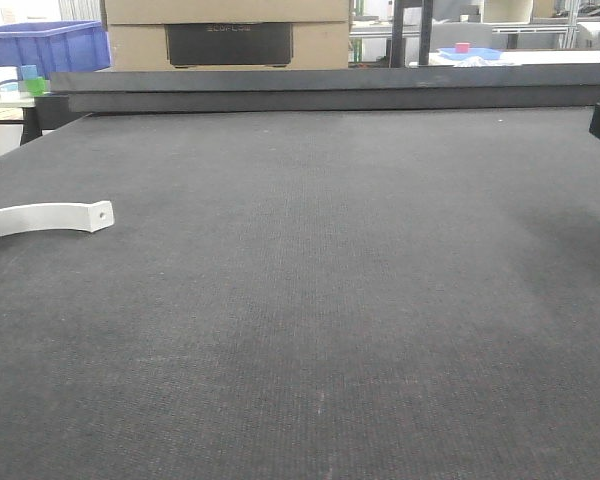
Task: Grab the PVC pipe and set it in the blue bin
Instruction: 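Close both grippers on the ends of the white arc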
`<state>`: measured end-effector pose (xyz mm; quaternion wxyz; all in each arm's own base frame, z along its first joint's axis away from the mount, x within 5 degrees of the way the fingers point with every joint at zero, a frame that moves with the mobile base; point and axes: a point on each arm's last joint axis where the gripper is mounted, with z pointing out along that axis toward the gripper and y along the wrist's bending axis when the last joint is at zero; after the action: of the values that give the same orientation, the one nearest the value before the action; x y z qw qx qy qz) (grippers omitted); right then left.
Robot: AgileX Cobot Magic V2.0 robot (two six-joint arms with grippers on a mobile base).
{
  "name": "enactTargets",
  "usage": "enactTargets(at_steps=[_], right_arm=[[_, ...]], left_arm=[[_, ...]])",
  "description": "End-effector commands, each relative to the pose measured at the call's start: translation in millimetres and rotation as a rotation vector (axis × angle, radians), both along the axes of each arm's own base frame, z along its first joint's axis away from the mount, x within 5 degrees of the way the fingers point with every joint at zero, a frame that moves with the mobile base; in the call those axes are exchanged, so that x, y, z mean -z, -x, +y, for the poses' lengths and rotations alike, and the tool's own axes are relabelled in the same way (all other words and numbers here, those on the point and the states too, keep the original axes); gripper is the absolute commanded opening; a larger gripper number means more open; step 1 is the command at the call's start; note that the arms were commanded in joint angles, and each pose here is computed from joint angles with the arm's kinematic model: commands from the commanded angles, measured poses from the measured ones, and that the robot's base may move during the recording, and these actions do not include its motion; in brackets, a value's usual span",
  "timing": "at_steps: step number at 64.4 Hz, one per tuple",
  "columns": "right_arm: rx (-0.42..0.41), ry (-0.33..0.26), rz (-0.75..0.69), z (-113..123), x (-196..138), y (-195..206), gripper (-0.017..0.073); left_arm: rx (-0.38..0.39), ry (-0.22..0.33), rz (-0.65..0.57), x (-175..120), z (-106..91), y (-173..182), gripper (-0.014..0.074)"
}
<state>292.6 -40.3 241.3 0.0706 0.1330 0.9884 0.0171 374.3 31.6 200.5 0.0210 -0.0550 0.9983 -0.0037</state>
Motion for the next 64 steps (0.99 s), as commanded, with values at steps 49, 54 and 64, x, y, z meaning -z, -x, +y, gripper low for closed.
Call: enactTargets(at_steps=[49,54,64], right_arm=[[0.009,0.137,-0.772,8,-108,74,-0.0167],[0.013,0.152,-0.861,10,-104,89,-0.0167],[0.018,0.177,-1.013,15,-98,126,-0.0167]], left_arm=[[0.019,-0.003,-0.946,-123,-30.0,138,-0.0111],[0.002,0.006,-1.038,-117,-30.4,161,-0.0111],[-0.019,0.005,-1.257,-118,-30.1,204,-0.0111]])
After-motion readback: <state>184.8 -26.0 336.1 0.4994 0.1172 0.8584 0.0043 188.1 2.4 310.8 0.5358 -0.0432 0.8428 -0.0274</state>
